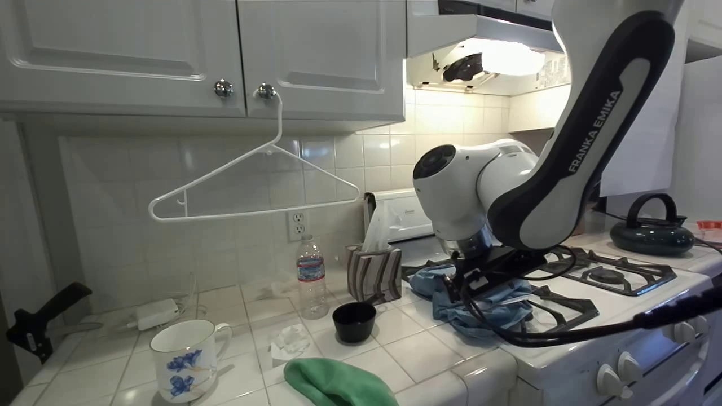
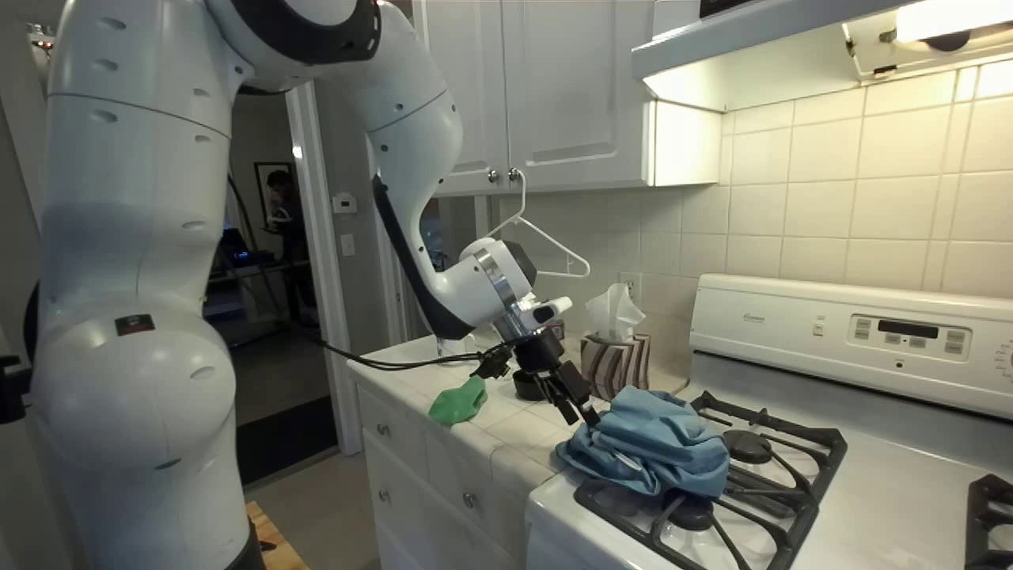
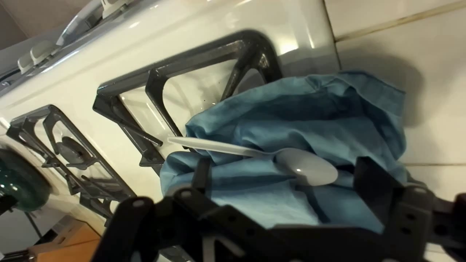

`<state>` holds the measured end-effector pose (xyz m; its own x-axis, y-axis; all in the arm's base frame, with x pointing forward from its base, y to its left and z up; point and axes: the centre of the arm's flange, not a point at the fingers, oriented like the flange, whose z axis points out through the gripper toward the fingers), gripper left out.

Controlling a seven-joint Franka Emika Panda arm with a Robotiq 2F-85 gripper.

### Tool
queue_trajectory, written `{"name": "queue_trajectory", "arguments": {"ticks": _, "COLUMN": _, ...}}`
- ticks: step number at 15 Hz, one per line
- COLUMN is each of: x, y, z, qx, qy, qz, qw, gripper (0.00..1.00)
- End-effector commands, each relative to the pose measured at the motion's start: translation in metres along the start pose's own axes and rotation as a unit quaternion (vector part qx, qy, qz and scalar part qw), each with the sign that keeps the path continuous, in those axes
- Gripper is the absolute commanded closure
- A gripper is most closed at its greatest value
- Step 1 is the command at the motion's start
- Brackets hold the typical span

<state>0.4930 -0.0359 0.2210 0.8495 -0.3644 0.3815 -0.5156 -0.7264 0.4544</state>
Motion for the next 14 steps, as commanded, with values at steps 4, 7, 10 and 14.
{"name": "queue_trajectory", "arguments": {"ticks": 4, "x": 0.017, "y": -0.019, "z": 0.039, "qx": -0.007, "qy": 0.006, "qz": 0.028, "qw": 0.9996, "gripper": 0.0}}
{"name": "queue_trajectory", "arguments": {"ticks": 7, "x": 0.022, "y": -0.028, "z": 0.046, "qx": -0.006, "qy": 0.009, "qz": 0.027, "qw": 0.9996, "gripper": 0.0}}
{"name": "queue_trajectory", "arguments": {"ticks": 10, "x": 0.023, "y": -0.035, "z": 0.047, "qx": -0.009, "qy": 0.013, "qz": 0.02, "qw": 0.9997, "gripper": 0.0}}
{"name": "queue_trajectory", "arguments": {"ticks": 14, "x": 0.026, "y": -0.034, "z": 0.039, "qx": -0.027, "qy": 0.009, "qz": 0.016, "qw": 0.9995, "gripper": 0.0}}
